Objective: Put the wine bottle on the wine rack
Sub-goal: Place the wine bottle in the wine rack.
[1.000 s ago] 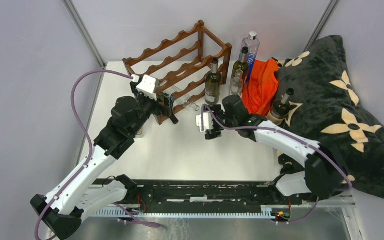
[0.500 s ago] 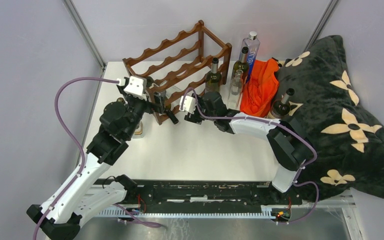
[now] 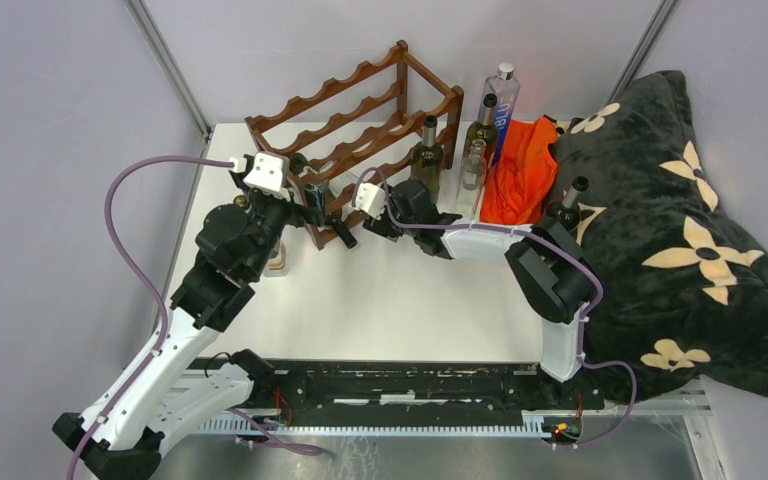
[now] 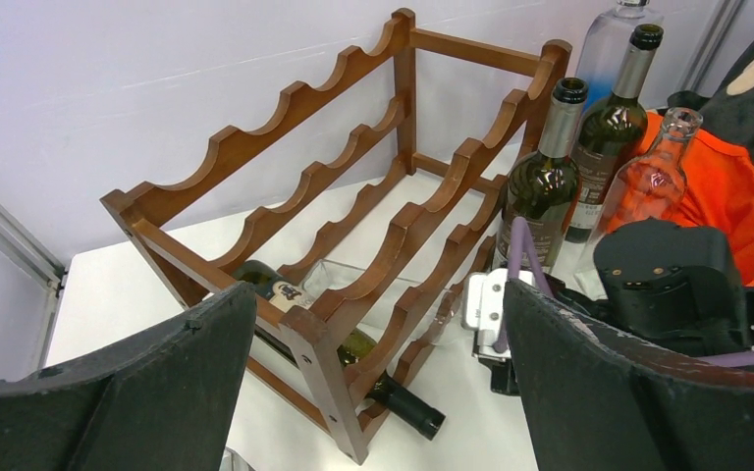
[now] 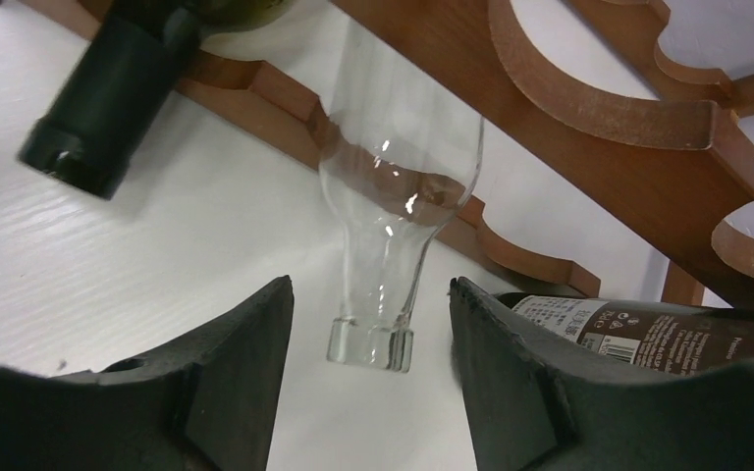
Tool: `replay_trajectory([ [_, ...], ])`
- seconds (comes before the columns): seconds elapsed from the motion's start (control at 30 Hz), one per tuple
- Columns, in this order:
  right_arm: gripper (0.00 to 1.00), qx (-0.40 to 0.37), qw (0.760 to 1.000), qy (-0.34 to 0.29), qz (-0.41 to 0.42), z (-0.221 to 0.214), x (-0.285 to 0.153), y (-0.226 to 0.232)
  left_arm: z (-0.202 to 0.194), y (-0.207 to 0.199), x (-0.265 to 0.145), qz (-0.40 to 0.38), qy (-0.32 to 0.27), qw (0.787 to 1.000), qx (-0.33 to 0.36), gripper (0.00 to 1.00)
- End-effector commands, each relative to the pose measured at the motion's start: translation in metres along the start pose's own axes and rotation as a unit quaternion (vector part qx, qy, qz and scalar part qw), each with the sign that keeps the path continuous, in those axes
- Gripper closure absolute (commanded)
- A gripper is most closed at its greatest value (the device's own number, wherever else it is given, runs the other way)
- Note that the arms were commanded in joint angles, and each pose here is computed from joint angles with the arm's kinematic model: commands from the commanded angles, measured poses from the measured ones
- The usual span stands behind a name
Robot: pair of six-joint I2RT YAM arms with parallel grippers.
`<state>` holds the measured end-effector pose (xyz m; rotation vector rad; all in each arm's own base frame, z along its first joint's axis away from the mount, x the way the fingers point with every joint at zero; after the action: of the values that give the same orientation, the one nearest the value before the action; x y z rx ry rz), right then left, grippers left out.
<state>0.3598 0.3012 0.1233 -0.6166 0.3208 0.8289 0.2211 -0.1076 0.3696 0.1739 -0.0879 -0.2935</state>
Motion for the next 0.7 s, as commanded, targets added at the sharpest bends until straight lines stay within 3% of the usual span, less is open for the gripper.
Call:
replay_trajectory([
  [0.0, 0.35, 0.012, 0.999, -0.006, -0.048, 0.015, 0.008, -0.017, 0.013, 0.008, -0.003, 0.015, -0.034, 0.999, 0.008, 0.0],
  [0.3, 0.45, 0.014, 0.999, 0.009, -0.031, 0.009, 0.017, -0.011, 0.013, 0.008, -0.003, 0.012, -0.035, 0.999, 0.009, 0.0],
  [0.67, 0.81, 0.02, 0.999, 0.024, -0.01, 0.003, 0.007, -0.005, 0.015, 0.007, -0.004, 0.005, -0.039, 0.999, 0.009, 0.0],
])
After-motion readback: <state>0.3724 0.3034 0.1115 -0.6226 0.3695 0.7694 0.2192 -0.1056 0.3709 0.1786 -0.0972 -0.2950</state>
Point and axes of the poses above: each gripper's point midway between its finger pads, its own x axis out along the fingers, its own y axis along the line the jaws close on, z = x × y, the point moved 7 cm from there along -x, back along the fingers, and after that the axes turned 7 degrees about x, right-handed, at the moved point
